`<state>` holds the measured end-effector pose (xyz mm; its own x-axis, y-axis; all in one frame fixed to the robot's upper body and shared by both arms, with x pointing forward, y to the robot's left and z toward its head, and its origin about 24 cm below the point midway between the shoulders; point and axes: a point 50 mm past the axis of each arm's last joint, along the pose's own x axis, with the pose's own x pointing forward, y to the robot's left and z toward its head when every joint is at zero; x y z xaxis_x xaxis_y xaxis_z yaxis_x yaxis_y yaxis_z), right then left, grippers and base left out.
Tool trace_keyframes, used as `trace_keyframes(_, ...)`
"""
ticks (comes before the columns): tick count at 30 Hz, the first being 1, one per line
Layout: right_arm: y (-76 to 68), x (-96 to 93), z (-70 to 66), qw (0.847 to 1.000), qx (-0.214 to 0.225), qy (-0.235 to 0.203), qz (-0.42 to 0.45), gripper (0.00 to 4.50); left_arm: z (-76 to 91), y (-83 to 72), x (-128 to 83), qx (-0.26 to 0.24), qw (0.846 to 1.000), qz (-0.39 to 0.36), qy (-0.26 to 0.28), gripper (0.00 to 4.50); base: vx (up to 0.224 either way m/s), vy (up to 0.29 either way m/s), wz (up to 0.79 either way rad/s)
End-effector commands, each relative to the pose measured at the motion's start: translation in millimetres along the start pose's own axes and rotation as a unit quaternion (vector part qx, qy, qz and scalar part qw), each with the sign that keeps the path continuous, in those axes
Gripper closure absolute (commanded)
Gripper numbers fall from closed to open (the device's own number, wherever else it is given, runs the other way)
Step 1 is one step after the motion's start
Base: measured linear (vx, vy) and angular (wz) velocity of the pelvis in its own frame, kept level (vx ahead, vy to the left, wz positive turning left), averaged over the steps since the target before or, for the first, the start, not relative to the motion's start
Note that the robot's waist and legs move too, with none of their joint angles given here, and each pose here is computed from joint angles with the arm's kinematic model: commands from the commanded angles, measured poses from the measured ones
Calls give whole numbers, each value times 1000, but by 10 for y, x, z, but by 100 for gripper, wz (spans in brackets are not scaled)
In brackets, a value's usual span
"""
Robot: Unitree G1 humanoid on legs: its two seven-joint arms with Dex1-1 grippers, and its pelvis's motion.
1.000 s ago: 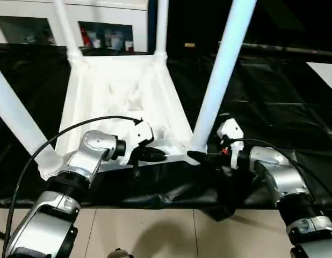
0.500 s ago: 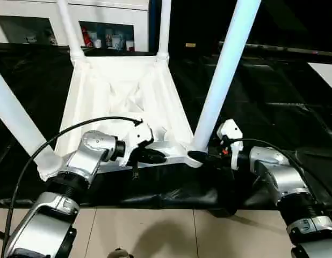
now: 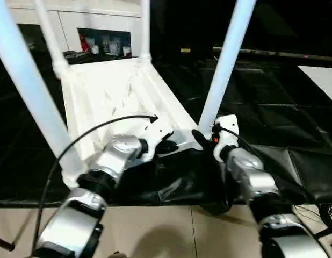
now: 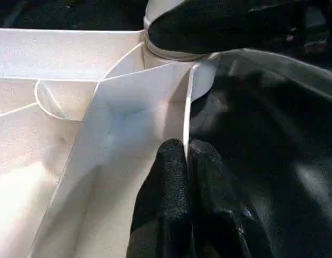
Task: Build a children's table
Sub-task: Rotate leg to tighten
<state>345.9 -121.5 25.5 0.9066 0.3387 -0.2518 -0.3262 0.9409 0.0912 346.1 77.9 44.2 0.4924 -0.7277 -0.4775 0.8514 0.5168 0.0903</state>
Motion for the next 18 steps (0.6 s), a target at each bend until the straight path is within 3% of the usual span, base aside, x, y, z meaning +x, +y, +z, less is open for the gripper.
trace_keyframes(1, 255, 40, -240, 997, -27, 57, 34, 184, -36, -84, 125, -11, 1000, 15, 22, 450, 0, 0, 0)
trace_keyframes(2, 273, 52, -219, 998, -21, 50, 39, 184, -36, -83, 125, -7, 1000, 13, 22, 450, 0, 0, 0)
trace_keyframes(4, 292, 62, -183, 998, -14, 37, 51, 128, -46, -74, 111, -2, 1000, 8, 22, 450, 0, 0, 0)
trace_keyframes(7, 260, 52, -117, 998, -21, 16, 64, 96, -77, -20, 25, 3, 1000, -2, 20, 450, 0, 0, 0)
trace_keyframes(12, 97, -10, -21, 995, -37, 1, 92, 70, -104, 68, -103, 12, 1000, -14, 11, 450, 0, 0, 0)
trace_keyframes(18, -106, -214, 64, 979, -80, 5, 188, 70, -130, 104, -278, 35, 996, -76, -4, 450, 0, 0, 0)
